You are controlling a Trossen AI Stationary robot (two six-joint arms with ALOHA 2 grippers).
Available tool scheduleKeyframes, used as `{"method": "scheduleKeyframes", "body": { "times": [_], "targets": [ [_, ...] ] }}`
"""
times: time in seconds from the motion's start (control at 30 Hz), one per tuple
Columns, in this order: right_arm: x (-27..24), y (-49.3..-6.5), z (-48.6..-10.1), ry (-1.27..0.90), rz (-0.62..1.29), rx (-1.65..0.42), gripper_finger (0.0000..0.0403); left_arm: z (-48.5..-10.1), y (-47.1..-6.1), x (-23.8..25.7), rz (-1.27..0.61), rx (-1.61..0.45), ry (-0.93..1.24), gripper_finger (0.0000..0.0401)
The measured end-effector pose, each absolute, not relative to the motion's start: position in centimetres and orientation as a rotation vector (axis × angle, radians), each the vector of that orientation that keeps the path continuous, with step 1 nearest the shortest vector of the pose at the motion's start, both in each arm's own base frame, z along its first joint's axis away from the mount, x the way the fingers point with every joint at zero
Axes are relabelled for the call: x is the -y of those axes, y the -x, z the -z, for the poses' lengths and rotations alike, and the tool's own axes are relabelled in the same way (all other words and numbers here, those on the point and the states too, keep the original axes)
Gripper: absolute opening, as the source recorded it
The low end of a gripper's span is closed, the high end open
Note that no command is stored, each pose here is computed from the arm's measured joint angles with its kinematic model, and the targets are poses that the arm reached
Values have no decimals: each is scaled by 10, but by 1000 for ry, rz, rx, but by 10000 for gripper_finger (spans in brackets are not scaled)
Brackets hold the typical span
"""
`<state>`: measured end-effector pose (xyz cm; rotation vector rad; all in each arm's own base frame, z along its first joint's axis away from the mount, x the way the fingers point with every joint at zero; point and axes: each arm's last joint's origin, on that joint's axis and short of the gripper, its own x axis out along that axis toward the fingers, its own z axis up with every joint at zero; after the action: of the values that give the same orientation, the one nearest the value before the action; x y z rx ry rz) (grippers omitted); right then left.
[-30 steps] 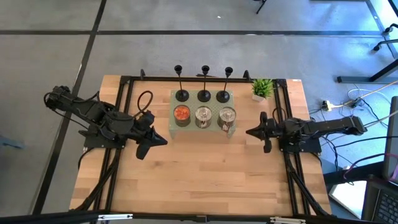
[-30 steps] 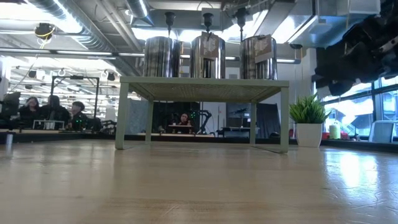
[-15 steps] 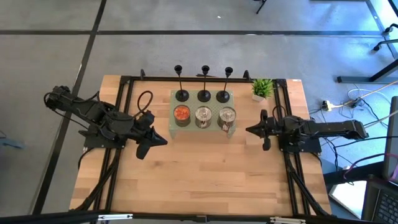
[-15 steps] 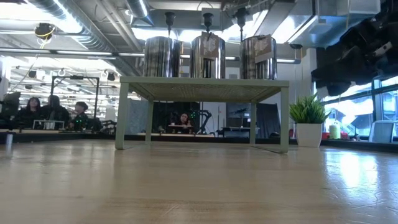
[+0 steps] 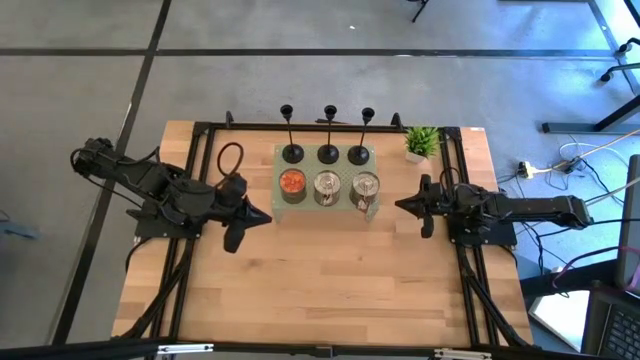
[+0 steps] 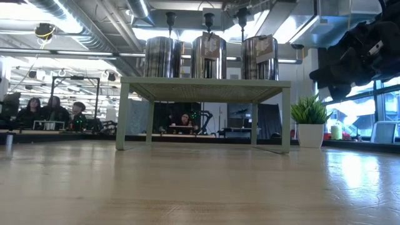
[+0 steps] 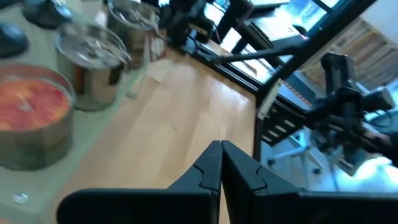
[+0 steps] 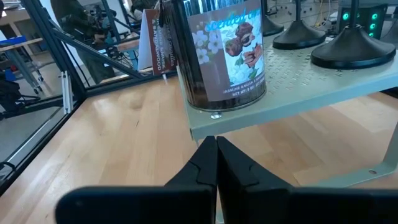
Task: Pick & Place candle stick holders
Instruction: Return to Home Position
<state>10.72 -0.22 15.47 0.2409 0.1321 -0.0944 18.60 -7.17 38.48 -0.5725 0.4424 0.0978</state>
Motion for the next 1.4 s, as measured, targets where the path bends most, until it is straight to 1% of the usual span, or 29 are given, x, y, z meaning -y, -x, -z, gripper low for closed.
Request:
{"method": "scheduleKeyframes", "body": {
  "times": [0.1, 0.23, 0.47, 0.63, 0.8, 0.93, 1.13, 1.27, 1.4],
  "targets": [
    [2, -107, -155, -241, 94, -132, 0, -387, -187, 71, -108, -404, 541, 2],
    [2, -107, -155, -241, 94, -132, 0, -401, -181, 68, -57, -299, 505, 2],
    [2, -107, -155, -241, 92, -133, 0, -428, -150, 68, -53, -82, 364, 2],
    [2, -107, -155, -241, 92, -133, 0, -431, -137, 77, -42, -63, 259, 2],
    [2, -107, -155, -240, 92, -133, 1, -428, -133, 91, -30, -75, 184, 2],
    [2, -107, -155, -241, 92, -133, 1, -413, -137, 106, -20, -40, 175, 2],
    [2, -107, -155, -240, 92, -133, 1, -365, -144, 125, 18, 89, 260, 2],
    [2, -107, -155, -240, 92, -133, 1, -337, -146, 126, 86, 183, 317, 2],
    [2, -107, -155, -240, 92, -133, 1, -315, -147, 115, 144, 239, 353, 2]
  ]
}}
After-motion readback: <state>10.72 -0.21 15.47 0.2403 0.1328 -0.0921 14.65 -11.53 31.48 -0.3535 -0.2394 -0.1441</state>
